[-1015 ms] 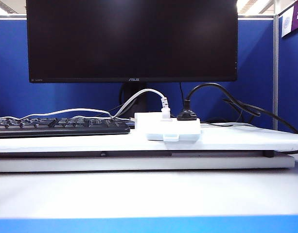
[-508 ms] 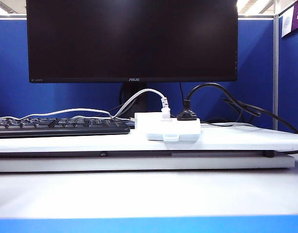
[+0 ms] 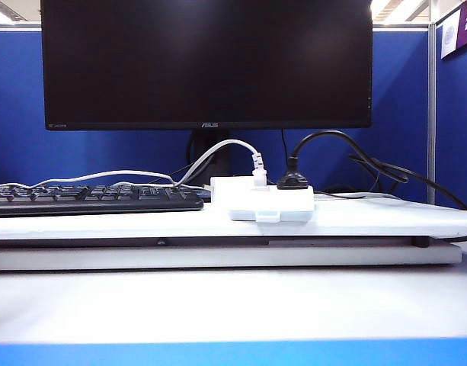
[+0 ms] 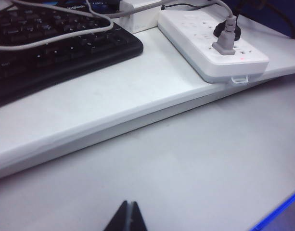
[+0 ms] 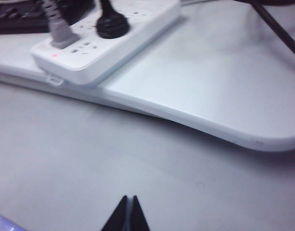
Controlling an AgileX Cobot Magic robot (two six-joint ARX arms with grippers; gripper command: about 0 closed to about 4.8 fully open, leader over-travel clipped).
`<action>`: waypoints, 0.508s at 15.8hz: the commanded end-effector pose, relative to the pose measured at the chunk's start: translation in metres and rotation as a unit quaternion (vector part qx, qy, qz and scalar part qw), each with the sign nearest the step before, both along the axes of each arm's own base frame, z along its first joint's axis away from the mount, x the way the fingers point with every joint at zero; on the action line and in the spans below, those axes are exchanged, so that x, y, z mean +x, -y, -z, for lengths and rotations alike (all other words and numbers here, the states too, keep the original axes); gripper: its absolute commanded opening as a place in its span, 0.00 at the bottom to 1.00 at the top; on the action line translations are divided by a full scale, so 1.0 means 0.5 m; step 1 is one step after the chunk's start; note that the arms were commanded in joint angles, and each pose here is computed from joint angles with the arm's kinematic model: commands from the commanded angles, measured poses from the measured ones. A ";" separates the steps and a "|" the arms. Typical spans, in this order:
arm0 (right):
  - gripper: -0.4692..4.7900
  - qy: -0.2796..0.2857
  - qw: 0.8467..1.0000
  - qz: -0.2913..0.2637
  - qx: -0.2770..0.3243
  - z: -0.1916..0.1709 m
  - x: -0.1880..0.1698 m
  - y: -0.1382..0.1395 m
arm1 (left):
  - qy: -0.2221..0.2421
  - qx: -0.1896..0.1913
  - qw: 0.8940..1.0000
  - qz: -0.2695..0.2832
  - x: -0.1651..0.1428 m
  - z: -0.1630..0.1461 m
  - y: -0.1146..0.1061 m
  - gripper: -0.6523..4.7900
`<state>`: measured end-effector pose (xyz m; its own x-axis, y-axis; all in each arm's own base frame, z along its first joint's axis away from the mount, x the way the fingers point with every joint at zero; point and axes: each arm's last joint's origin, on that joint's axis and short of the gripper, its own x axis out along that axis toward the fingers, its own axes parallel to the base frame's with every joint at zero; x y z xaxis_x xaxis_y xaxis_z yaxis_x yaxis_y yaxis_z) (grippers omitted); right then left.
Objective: Unplug the white charger from the socket, then place it next to the socket.
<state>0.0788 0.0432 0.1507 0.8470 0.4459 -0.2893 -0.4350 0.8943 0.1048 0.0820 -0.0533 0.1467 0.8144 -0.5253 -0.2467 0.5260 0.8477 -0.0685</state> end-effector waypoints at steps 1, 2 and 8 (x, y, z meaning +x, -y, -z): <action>0.08 0.005 1.000 -0.007 -0.004 0.000 0.001 -0.001 | 0.001 0.009 1.000 -0.005 0.001 0.005 0.000 0.11; 0.08 0.007 1.000 -0.001 -0.005 0.000 0.001 0.000 | 0.002 0.009 1.000 -0.008 0.001 0.005 -0.001 0.11; 0.08 0.010 1.000 0.012 -0.008 -0.001 0.002 0.001 | -0.006 -0.007 1.000 -0.007 0.001 0.004 0.000 0.11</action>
